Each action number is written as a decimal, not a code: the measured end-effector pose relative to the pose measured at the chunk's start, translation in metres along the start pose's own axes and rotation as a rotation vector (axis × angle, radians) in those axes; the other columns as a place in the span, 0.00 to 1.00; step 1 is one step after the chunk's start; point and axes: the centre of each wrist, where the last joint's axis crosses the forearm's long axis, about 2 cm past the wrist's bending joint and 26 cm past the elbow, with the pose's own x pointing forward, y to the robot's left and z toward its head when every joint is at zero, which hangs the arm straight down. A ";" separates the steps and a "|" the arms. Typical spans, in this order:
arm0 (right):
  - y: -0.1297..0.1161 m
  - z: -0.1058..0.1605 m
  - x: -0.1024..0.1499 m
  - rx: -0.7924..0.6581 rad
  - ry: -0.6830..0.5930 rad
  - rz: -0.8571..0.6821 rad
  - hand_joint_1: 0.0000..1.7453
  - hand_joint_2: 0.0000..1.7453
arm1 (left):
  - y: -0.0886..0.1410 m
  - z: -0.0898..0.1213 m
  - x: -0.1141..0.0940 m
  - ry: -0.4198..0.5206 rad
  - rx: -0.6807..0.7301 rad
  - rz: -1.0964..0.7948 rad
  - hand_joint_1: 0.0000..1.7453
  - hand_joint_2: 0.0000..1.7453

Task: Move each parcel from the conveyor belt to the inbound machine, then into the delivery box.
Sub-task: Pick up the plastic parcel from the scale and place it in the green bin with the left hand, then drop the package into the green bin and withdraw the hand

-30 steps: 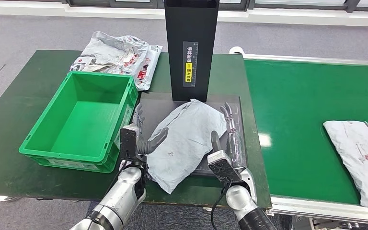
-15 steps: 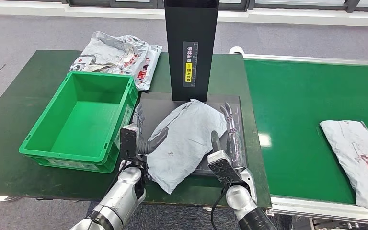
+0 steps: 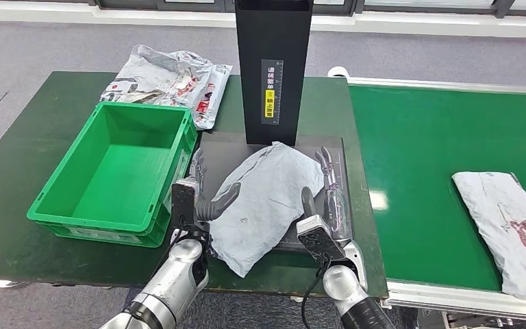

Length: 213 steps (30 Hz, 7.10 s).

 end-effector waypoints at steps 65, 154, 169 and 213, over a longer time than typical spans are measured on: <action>-0.062 0.017 0.014 -0.250 0.069 -0.108 0.00 0.00 | -0.026 0.004 -0.011 0.094 -0.820 -0.968 1.00 1.00; -0.062 0.019 0.014 -0.251 0.070 -0.108 0.00 0.00 | -0.025 0.005 -0.011 0.100 -0.823 -0.971 1.00 1.00; -0.068 0.017 0.009 -0.328 0.101 -0.133 0.00 0.00 | -0.006 -0.006 0.007 -0.110 -0.525 -1.194 1.00 1.00; -0.080 0.018 -0.009 -0.394 0.149 -0.124 0.00 0.00 | 0.132 -0.056 0.106 -0.409 0.378 -1.381 1.00 1.00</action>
